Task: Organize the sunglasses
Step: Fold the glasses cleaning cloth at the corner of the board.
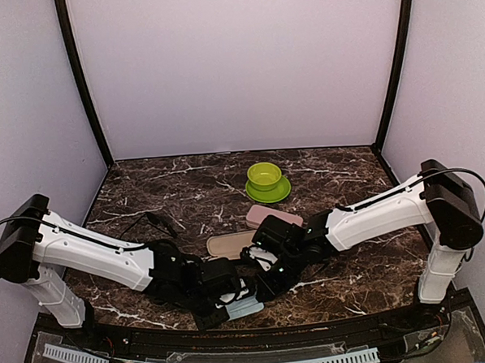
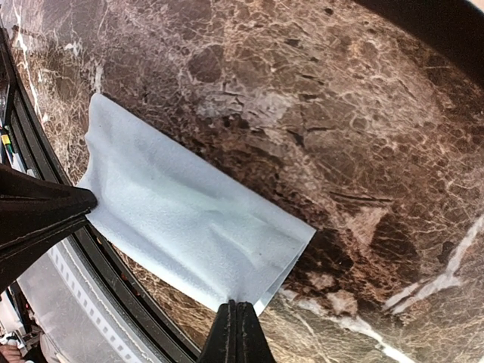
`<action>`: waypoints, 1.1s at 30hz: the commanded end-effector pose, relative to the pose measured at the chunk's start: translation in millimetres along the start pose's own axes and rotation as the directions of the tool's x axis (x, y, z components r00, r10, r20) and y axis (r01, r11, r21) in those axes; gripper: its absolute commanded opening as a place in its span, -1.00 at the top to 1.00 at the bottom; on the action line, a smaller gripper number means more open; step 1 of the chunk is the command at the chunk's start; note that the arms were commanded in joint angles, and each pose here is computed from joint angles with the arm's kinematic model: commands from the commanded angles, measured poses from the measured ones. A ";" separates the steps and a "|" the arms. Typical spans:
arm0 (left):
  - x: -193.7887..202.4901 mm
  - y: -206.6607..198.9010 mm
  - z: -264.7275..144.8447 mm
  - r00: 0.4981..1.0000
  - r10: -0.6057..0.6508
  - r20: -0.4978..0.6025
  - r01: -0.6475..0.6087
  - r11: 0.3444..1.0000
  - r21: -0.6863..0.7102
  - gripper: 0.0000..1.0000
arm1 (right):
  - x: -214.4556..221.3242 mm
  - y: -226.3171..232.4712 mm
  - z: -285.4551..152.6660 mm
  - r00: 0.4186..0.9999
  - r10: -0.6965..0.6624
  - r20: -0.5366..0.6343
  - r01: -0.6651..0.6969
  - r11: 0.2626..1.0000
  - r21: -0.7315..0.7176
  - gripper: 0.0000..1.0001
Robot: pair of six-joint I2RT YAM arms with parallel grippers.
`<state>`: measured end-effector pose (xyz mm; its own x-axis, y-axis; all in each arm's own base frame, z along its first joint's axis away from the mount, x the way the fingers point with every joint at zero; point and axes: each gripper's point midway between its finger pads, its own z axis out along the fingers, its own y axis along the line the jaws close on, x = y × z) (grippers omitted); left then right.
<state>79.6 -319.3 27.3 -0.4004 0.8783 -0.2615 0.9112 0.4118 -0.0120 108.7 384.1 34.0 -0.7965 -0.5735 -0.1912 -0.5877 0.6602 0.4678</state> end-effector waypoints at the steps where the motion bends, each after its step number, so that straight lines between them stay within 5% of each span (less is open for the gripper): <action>1: 8.4 -4.4 -1.4 0.999 0.000 -0.040 0.000 1.000 0.011 1.00 | 4.9 -3.0 -1.0 1.000 0.005 -0.003 -0.005 1.000 0.024 1.00; 18: 6.1 -6.3 3.5 0.999 -0.003 -0.043 0.004 1.000 0.013 0.81 | 9.9 -6.5 3.0 1.000 0.010 -0.018 -0.009 0.999 0.038 0.99; 33: 11.9 -7.4 -4.0 0.999 0.012 -0.043 -0.011 1.000 0.027 0.59 | 16.6 -4.2 0.2 0.999 0.014 -0.030 -0.012 0.999 0.041 0.54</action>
<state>73.5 -314.9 19.2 -0.4088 0.8856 -0.2202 0.9095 0.4153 -0.0182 104.3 376.7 27.8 -0.8039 -0.5713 -0.1651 -0.5781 0.6855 0.4426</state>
